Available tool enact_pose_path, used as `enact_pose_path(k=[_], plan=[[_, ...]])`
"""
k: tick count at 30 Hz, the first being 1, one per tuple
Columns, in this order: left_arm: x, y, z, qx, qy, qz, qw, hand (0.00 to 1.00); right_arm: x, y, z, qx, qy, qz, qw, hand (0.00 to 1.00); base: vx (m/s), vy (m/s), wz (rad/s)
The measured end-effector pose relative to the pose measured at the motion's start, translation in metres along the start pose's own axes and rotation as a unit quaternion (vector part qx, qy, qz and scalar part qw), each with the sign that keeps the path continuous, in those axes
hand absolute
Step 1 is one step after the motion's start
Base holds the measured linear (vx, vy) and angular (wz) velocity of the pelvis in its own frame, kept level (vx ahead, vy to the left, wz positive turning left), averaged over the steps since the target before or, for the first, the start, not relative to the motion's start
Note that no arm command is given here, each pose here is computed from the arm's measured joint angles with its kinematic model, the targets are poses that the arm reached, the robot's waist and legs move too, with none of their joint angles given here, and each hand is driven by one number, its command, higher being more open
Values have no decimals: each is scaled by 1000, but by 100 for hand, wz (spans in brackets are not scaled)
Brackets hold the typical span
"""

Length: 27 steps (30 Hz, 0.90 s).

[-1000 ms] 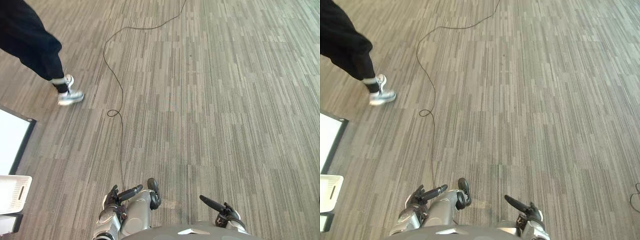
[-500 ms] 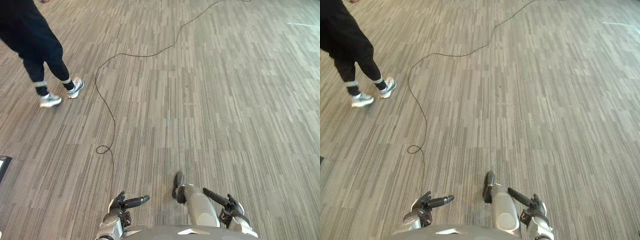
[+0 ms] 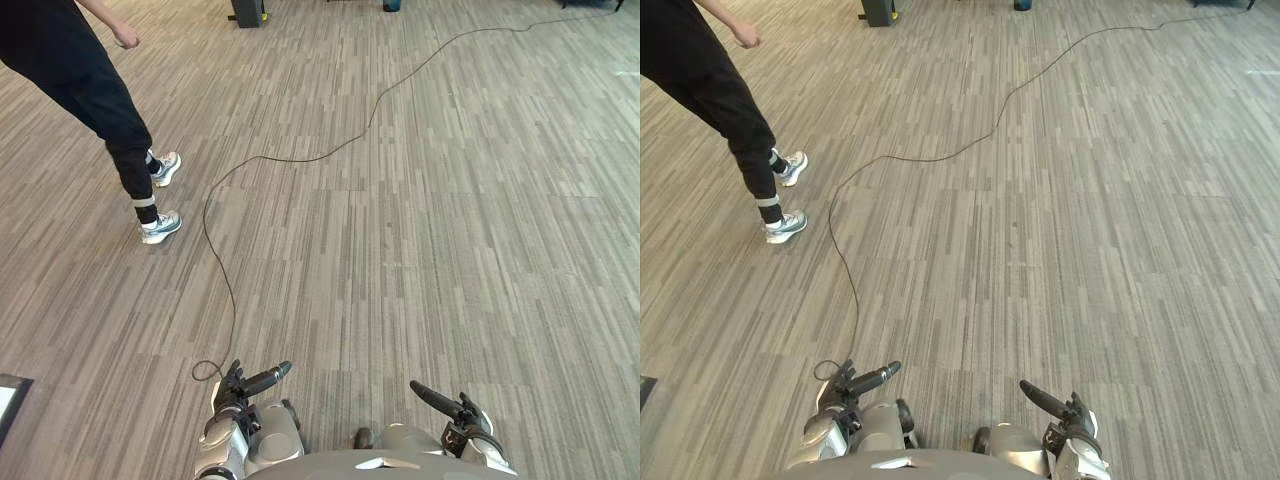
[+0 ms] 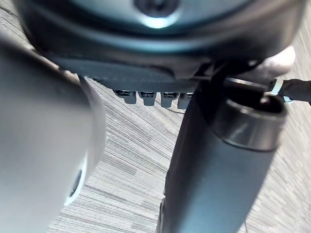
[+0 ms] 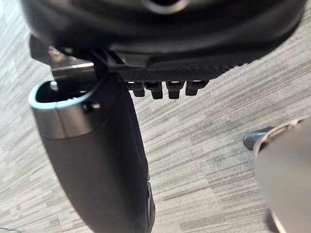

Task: Pick up cushions and gather them together orderly.

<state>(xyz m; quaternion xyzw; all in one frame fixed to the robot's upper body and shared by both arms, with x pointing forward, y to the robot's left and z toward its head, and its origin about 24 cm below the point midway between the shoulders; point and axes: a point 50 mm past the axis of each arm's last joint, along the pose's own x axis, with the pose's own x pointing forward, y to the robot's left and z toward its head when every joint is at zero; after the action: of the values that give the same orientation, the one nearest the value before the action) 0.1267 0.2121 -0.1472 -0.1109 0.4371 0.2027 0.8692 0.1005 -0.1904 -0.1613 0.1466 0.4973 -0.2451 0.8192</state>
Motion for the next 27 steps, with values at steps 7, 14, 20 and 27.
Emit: enact_pose_path(k=[7,14,20,27], plan=[[0,-3,-6,51,18,-9,999,100,1,8,22,-12,-47,24,999,100,471,134,-54],[0,-12,-18,61,52,-24,996,100,4,5,40,-18,-70,24,997,100,490,-112,-28],[-1,-30,-8,22,22,-41,999,100,2,-8,34,5,-64,6,998,100,528,-258,-10],[-3,-35,12,-3,-42,-49,998,100,0,4,22,-9,-47,18,999,100,416,-40,-84]])
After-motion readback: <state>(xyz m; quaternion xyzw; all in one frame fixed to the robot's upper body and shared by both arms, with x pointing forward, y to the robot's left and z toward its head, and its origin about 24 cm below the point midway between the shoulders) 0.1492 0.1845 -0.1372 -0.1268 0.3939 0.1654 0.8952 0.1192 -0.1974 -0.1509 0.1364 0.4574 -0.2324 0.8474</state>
